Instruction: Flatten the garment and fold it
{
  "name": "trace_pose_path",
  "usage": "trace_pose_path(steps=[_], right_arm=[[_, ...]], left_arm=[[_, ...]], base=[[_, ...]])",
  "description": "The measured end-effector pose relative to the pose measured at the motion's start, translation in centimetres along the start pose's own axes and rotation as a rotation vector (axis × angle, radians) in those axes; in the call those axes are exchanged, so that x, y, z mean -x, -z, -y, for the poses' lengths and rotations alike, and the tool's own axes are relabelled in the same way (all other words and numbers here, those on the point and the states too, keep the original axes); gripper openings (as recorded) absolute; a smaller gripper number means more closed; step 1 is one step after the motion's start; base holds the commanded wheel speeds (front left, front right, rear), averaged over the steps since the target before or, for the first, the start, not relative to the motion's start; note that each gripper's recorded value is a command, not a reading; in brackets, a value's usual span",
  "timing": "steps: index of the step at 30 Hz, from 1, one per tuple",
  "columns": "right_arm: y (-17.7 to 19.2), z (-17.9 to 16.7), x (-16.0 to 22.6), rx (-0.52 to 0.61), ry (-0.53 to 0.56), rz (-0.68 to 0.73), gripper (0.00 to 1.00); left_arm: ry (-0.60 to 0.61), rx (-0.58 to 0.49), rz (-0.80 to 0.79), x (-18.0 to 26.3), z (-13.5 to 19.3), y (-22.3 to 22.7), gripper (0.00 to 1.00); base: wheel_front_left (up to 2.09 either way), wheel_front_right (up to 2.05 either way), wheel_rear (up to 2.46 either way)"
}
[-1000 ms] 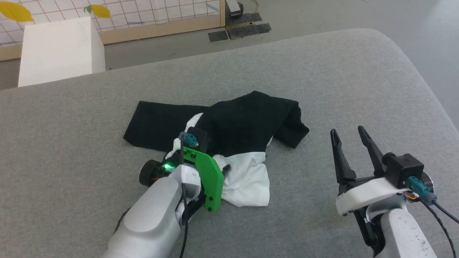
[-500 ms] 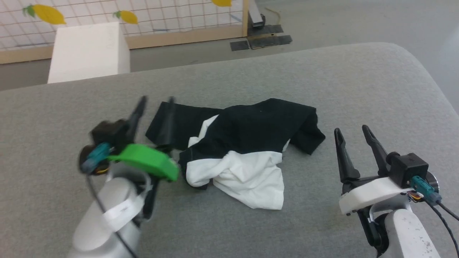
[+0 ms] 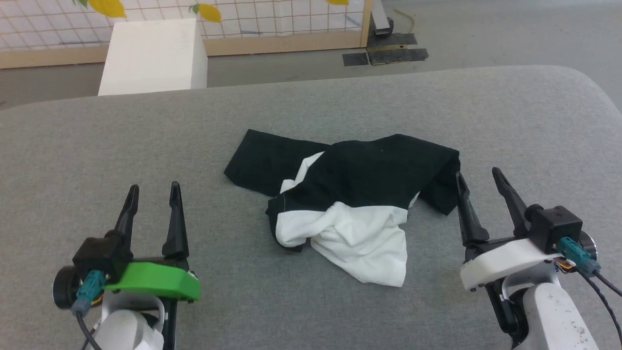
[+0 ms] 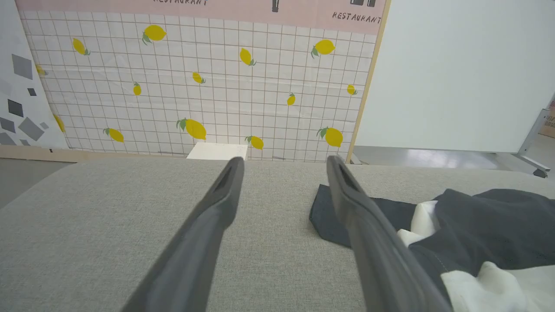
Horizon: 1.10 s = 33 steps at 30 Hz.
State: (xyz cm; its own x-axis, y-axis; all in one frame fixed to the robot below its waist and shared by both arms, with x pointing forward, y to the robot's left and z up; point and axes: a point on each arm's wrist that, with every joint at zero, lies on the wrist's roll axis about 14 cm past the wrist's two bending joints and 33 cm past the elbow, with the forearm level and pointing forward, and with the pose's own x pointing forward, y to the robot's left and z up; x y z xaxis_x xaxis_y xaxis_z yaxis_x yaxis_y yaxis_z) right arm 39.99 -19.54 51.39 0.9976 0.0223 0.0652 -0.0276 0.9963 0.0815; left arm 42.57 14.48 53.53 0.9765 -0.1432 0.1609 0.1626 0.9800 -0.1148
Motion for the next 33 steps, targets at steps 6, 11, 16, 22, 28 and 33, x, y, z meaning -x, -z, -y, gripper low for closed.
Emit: trace_pose_path(steps=[6, 11, 16, 22, 28, 33], right_arm=[[0.5, -1.5, -0.7, 0.001, -0.043, -0.025, 1.00], [1.2, -1.9, -0.8, -0.026, -0.053, -0.065, 1.00], [5.9, -0.6, 0.0, -0.197, 0.011, -0.309, 1.00], [7.1, -0.7, -3.0, -0.290, 0.016, -0.423, 1.00], [8.9, -1.3, -5.3, -0.410, 0.034, -0.520, 1.00], [9.7, -1.8, -7.2, -0.415, 0.043, -0.549, 0.82]], left_arm=[[-0.072, 0.021, 0.005, 1.5, -1.3, 0.1, 1.00], [-0.092, 0.028, 0.016, 1.9, -1.8, -0.2, 1.00], [-0.085, 0.031, 0.020, 1.9, -1.7, -0.2, 1.00], [-0.069, 0.035, 0.001, 1.8, -1.4, 0.6, 1.00], [-0.072, 0.038, -0.019, 2.0, -1.6, 1.3, 1.00], [-0.078, 0.043, -0.037, 2.1, -1.8, 1.9, 1.00]], base=[[0.00, 0.00, 0.00], [0.00, 0.00, 0.00], [0.00, 0.00, 0.00], [0.00, 0.00, 0.00], [0.00, 0.00, 0.00], [0.00, 0.00, 0.00]])
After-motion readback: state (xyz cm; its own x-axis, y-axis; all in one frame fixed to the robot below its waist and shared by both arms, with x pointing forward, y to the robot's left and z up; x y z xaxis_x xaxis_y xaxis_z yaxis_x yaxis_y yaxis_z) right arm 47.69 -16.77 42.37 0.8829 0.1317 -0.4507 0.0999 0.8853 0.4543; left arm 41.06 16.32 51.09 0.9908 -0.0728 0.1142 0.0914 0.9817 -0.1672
